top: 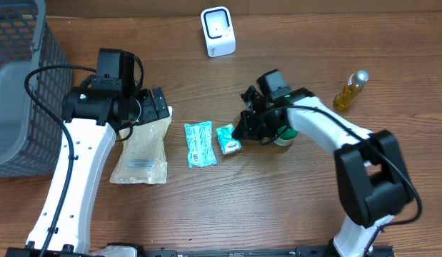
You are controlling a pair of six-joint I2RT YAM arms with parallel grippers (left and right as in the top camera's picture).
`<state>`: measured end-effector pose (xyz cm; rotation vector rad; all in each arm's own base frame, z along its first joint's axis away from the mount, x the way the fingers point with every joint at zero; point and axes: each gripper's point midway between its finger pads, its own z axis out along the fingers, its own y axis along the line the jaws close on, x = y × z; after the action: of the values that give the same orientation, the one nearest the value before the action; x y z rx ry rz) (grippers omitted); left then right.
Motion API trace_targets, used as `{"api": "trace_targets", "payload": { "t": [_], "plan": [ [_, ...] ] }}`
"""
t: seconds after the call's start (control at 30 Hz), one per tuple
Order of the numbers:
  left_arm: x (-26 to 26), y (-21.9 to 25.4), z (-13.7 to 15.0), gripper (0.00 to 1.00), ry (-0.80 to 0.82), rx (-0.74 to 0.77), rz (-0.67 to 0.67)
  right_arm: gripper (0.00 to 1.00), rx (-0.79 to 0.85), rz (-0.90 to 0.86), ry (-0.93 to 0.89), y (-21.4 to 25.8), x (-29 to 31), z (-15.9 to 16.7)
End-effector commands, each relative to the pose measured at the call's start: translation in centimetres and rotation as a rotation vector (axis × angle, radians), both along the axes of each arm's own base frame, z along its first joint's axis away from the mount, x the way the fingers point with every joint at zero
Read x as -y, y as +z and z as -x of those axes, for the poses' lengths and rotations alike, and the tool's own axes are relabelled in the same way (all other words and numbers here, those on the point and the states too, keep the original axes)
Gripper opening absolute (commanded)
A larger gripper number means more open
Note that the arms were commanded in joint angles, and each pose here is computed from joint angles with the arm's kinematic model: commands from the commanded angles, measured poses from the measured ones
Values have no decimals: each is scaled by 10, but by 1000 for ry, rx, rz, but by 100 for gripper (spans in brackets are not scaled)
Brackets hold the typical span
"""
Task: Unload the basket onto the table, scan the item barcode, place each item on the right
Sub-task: 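Lift the tissue pack and rotate it with the right gripper, then carry the tissue pack to the white scanner and hold it over the window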
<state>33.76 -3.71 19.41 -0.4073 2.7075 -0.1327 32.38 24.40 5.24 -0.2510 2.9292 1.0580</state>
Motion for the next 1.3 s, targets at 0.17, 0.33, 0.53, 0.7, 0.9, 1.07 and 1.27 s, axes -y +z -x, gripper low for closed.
{"api": "trace_targets", "payload": {
  "t": [0.17, 0.33, 0.53, 0.7, 0.9, 1.07, 1.27],
  "plan": [
    [-2, 3, -2, 99, -1, 10, -8, 4, 162, -744, 278, 163, -12, 33],
    [-2, 3, -2, 100, -1, 10, -8, 4, 216, -823, 287, 193, 0, 36],
    [-2, 3, -2, 100, -1, 10, -8, 4, 260, -927, 297, 230, 17, 44],
    [-2, 3, -2, 100, -1, 10, -8, 4, 257, -922, 263, 244, 27, 53],
    [-2, 3, -2, 100, -1, 10, -8, 4, 271, -921, 261, 267, 33, 74],
    [-2, 3, -2, 99, -1, 10, -7, 4, 297, -921, 275, 289, 35, 91],
    [-2, 3, -2, 100, -1, 10, -8, 4, 319, -922, 286, 301, 37, 103]
  ]
}}
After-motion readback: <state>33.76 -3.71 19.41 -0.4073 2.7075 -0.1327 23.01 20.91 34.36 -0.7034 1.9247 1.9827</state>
